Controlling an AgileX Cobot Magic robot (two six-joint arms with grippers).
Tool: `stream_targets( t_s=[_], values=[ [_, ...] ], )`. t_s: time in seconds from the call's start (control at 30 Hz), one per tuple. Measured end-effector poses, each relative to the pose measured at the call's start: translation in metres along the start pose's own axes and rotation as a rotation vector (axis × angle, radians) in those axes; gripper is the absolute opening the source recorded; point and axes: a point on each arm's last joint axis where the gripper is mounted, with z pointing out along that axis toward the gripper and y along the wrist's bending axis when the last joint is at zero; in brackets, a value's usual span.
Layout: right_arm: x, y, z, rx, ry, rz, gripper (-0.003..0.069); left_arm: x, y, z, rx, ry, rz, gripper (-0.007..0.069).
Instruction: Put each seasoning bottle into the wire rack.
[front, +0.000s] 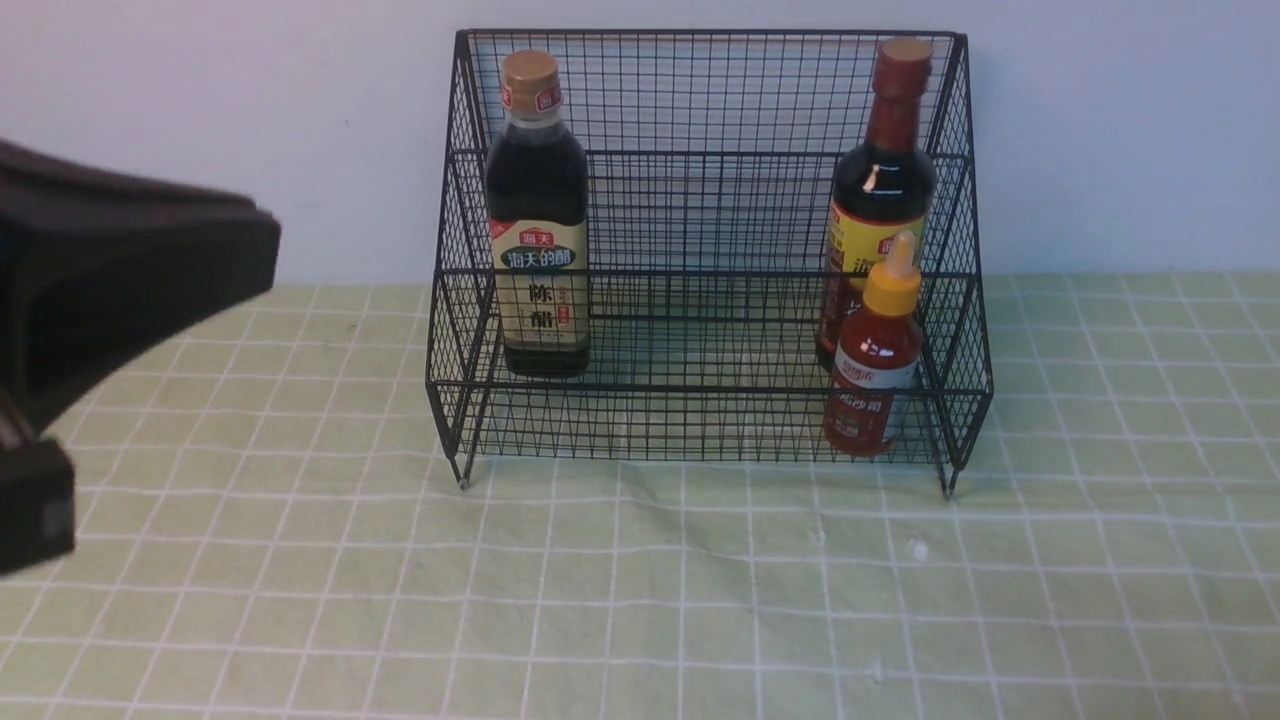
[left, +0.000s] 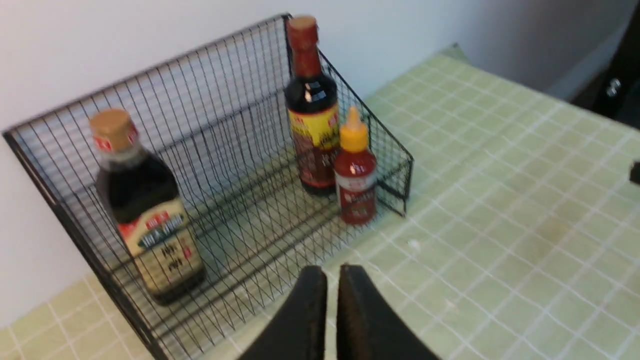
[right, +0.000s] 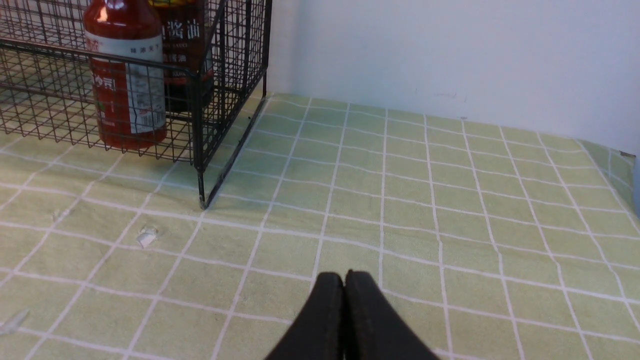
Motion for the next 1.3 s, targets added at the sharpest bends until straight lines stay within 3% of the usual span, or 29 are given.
stream_targets(
  t_s=[0.2, 0.5, 0.67, 0.87, 0.93, 1.13, 1.3],
  values=[
    [0.000, 0.000, 0.000, 0.000, 0.000, 0.000, -0.0015, 0.002, -0.005, -0.011, -0.001, -0.014, 0.007, 0.0018],
    [0.000, 0.000, 0.000, 0.000, 0.000, 0.000, -0.0015, -0.001, -0.012, -0.043, -0.076, -0.180, 0.003, 0.0018],
    [0.000, 0.000, 0.000, 0.000, 0.000, 0.000, -0.0015, 0.021, -0.010, -0.046, -0.150, -0.197, -0.006, 0.0018],
    [0.000, 0.000, 0.000, 0.000, 0.000, 0.000, -0.0015, 0.080, -0.005, -0.048, -0.329, -0.223, -0.009, 0.0018],
    [0.000, 0.000, 0.000, 0.000, 0.000, 0.000, -0.0015, 0.127, -0.004, -0.040, -0.402, -0.210, 0.003, 0.0018],
    [0.000, 0.000, 0.000, 0.000, 0.000, 0.000, -0.0015, 0.214, -0.002, -0.014, -0.510, -0.141, -0.026, 0.0018],
    [0.000, 0.000, 0.000, 0.000, 0.002, 0.000, -0.0015, 0.255, 0.003, 0.004, -0.591, -0.032, -0.111, 0.0018]
  ],
)
